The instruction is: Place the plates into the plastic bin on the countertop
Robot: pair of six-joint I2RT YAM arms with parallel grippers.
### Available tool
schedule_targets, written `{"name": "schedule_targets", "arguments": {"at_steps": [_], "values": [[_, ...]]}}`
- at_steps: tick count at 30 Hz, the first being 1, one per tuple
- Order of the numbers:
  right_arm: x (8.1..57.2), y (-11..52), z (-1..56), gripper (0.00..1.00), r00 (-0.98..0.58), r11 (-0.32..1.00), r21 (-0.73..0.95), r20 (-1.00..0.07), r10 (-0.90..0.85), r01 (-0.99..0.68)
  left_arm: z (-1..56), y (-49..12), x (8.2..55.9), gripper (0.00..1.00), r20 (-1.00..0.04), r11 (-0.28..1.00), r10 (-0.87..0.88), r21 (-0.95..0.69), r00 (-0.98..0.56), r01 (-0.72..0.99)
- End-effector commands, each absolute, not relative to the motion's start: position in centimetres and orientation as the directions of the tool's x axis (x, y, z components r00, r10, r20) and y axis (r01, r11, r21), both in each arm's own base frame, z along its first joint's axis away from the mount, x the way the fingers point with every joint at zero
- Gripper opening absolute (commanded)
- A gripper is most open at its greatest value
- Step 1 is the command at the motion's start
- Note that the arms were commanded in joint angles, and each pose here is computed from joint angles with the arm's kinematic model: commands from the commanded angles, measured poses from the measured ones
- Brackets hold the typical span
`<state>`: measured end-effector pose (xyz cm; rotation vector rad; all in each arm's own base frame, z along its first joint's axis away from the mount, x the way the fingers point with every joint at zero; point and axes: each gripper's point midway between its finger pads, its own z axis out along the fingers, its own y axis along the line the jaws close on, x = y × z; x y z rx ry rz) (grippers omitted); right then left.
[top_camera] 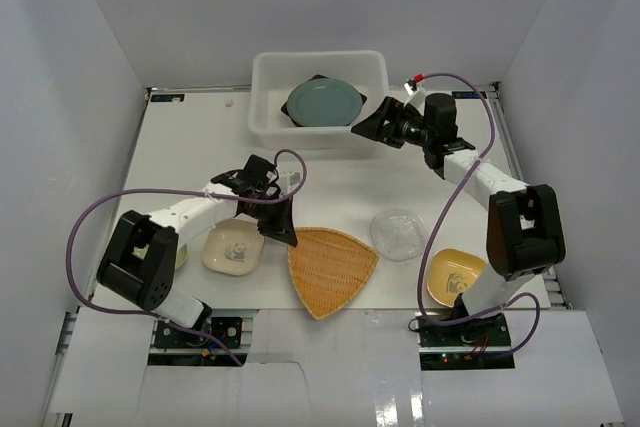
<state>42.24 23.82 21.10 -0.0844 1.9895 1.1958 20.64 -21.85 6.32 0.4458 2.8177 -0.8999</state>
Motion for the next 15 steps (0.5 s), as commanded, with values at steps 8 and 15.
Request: {"name": "schedule_targets", "arguments": {"at_steps": [8, 15], "values": [[39.2, 23.5, 26.0, 0.90, -0.569, 0.527, 0.642, -0.757, 0.322, -0.556, 13.6, -22.2, 22.3, 0.00, -0.429, 0.750, 0.157, -0.534, -0.889, 0.391], [35.8, 20.8, 30.1, 0.91, -0.442, 0.571, 0.583, -0.812, 0.382, -0.578, 26.1, -23.2, 25.5, 0.00, -0.667, 0.688, -0.069, -0.570, -0.742, 0.448]]}}
